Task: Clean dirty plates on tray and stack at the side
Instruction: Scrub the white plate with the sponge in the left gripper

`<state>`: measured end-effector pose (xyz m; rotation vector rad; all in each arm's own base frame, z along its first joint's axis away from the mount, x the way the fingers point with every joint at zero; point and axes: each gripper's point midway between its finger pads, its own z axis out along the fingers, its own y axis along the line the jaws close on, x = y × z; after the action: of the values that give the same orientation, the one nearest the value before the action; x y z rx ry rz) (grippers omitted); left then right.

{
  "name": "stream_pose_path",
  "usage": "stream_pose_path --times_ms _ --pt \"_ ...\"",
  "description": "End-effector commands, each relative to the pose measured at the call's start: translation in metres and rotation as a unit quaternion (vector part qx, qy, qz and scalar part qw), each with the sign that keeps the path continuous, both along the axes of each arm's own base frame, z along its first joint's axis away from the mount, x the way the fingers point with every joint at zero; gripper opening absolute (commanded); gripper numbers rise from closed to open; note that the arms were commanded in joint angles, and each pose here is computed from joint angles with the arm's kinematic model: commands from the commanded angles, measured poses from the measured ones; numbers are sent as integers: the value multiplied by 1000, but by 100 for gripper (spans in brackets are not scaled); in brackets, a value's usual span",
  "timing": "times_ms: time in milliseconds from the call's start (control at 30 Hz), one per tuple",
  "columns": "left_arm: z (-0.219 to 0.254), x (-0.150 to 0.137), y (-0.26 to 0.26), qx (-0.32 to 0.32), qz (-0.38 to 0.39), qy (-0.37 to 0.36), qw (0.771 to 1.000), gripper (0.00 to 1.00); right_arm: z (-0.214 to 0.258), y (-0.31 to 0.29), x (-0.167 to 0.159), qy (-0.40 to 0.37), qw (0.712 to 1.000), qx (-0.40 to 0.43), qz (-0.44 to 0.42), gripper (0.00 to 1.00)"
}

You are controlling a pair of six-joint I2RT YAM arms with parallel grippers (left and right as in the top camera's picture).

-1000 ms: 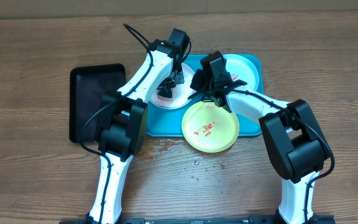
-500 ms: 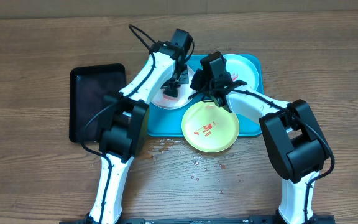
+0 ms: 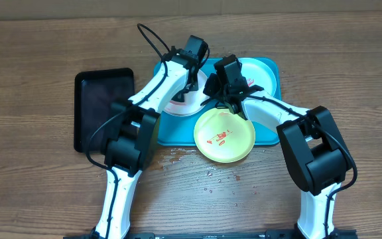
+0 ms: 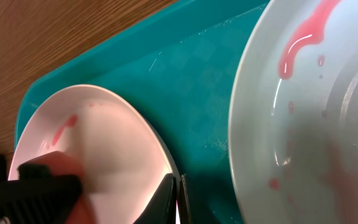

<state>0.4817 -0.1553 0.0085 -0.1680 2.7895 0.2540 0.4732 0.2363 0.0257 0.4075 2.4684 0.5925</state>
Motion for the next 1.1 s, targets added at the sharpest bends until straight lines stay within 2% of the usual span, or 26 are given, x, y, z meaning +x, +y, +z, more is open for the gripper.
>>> stream_pose_path --times_ms 0,167,333,633,867,1067 --pt "-54 -27 41 50 9 82 995 4 12 16 3 -8 1000 26 14 4" --pt "-63 -40 11 -40 -30 125 991 4 12 16 3 -8 1000 26 14 4" --pt "-64 -50 -29 -93 -93 140 981 4 12 16 3 -8 1000 26 14 4" --pt "-60 -29 -60 -111 -125 81 983 4 12 18 1 -6 999 31 19 4" --pt "-61 -10 -33 -117 -95 67 986 4 13 18 1 -5 999 32 20 4" --pt "-68 -20 -10 -106 -73 98 987 4 13 18 1 -5 999 32 20 4"
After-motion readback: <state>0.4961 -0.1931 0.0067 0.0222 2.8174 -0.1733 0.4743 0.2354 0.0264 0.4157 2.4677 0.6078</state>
